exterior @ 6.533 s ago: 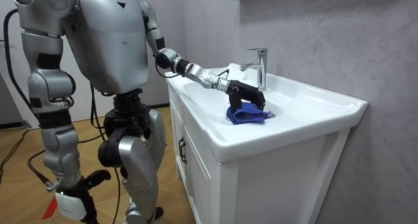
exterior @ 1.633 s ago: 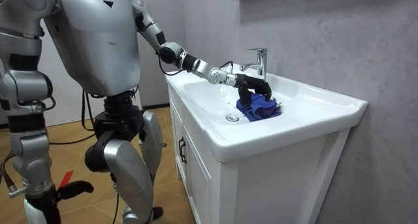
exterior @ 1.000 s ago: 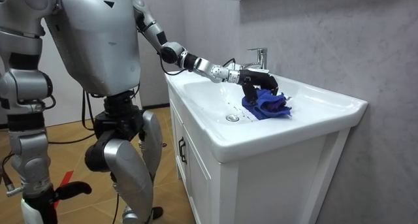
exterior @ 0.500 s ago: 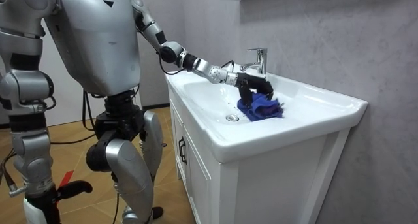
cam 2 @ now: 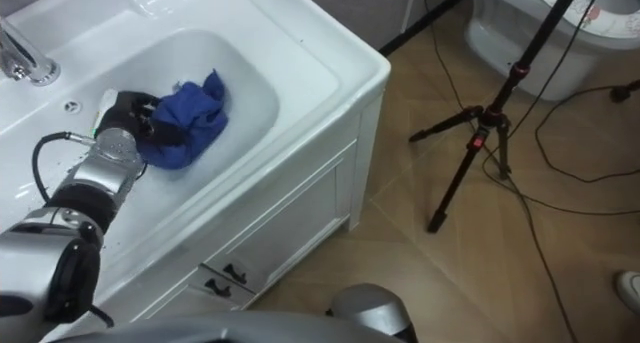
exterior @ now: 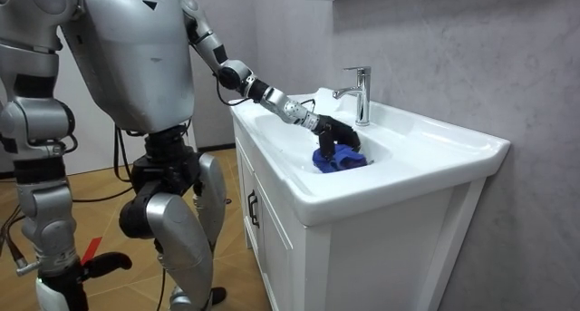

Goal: Wipe basin

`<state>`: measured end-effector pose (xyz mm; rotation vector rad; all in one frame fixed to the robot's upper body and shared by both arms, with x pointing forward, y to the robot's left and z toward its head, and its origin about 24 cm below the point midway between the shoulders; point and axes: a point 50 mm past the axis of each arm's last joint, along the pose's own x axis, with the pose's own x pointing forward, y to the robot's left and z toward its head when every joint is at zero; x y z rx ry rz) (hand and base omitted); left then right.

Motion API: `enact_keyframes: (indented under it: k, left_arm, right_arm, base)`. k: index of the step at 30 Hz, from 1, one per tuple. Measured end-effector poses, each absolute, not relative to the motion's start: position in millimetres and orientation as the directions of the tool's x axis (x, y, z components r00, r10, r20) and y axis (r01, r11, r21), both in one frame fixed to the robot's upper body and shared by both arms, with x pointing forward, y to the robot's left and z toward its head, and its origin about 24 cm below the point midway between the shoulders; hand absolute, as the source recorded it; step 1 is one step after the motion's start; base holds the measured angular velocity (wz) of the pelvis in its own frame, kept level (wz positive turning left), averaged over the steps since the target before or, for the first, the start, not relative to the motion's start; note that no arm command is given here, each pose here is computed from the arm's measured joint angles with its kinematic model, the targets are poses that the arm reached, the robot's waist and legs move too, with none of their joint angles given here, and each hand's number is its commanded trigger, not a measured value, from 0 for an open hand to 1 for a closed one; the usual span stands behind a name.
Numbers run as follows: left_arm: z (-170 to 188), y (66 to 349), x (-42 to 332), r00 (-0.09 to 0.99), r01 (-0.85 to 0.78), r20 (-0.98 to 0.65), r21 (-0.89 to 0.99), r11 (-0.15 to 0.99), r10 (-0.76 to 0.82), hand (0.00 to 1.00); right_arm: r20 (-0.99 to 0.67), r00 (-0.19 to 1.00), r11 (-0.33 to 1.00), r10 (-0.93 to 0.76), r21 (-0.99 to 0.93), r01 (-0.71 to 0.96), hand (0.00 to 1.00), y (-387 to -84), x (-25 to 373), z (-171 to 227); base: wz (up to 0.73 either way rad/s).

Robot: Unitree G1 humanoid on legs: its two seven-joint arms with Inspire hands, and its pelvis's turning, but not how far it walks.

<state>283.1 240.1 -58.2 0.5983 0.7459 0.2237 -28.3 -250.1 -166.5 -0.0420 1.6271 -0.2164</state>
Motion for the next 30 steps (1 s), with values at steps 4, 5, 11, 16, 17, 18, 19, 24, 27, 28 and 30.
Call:
enact_keyframes:
  k: [4, 5, 11, 16, 17, 18, 19, 24, 27, 28, 30]
  left_arm:
    - [-61, 240, 281, 0.716, 0.028, -0.581, 0.578, 0.816, 0.387, 1.00]
    - [-61, 239, 281, 0.716, 0.033, -0.585, 0.574, 0.818, 0.381, 1.00]
    - [-64, 238, 279, 0.709, 0.030, -0.598, 0.555, 0.831, 0.374, 1.00]
    - [-63, 238, 280, 0.712, 0.036, -0.595, 0.560, 0.827, 0.372, 1.00]
    - [-62, 239, 280, 0.716, 0.050, -0.589, 0.580, 0.813, 0.375, 1.00]
    - [-61, 240, 280, 0.720, 0.071, -0.581, 0.605, 0.793, 0.378, 1.00]
    - [-61, 240, 281, 0.723, 0.083, -0.576, 0.619, 0.781, 0.380, 1.00]
    - [-57, 245, 282, 0.754, 0.213, -0.525, 0.764, 0.609, 0.395, 1.00]
    - [-53, 253, 283, 0.765, 0.276, -0.493, 0.832, 0.481, 0.414, 1.00]
    - [-51, 255, 283, 0.767, 0.284, -0.485, 0.844, 0.455, 0.420, 1.00]
    - [-46, 268, 283, 0.773, 0.296, -0.449, 0.880, 0.372, 0.449, 1.00]
  right_arm:
    - [-0.985, -0.067, 0.981, -0.159, -0.166, 0.104, 0.00, -250, -29, -166]
    - [-0.985, -0.065, 0.981, -0.159, -0.165, 0.103, 0.00, -250, -28, -166]
    - [-0.985, -0.070, 0.981, -0.155, -0.161, 0.105, 0.00, -250, -28, -166]
    - [-0.985, -0.085, 0.982, -0.147, -0.155, 0.104, 0.00, -247, -33, -167]
    - [-0.985, -0.091, 0.982, -0.144, -0.154, 0.106, 0.00, -246, -34, -167]
    - [-0.985, -0.096, 0.983, -0.140, -0.150, 0.108, 0.00, -246, -35, -167]
    - [-0.986, -0.098, 0.983, -0.138, -0.148, 0.108, 0.00, -246, -36, -167]
    - [-0.986, -0.094, 0.983, -0.138, -0.149, 0.110, 0.00, -249, -37, -166]
    - [-0.985, -0.089, 0.980, -0.151, -0.161, 0.118, 0.00, -254, -36, -164]
    - [-0.984, -0.087, 0.979, -0.153, -0.163, 0.122, 0.00, -254, -35, -164]
    - [-0.983, -0.078, 0.976, -0.163, -0.173, 0.134, 0.00, -258, -34, -163]
  base:
    - [0.00]
    - [0.00]
    - [0.00]
    - [0.00]
    - [0.00]
    - [0.00]
    - [0.00]
    - [-0.01]
    - [0.00]
    - [0.00]
    - [0.00]
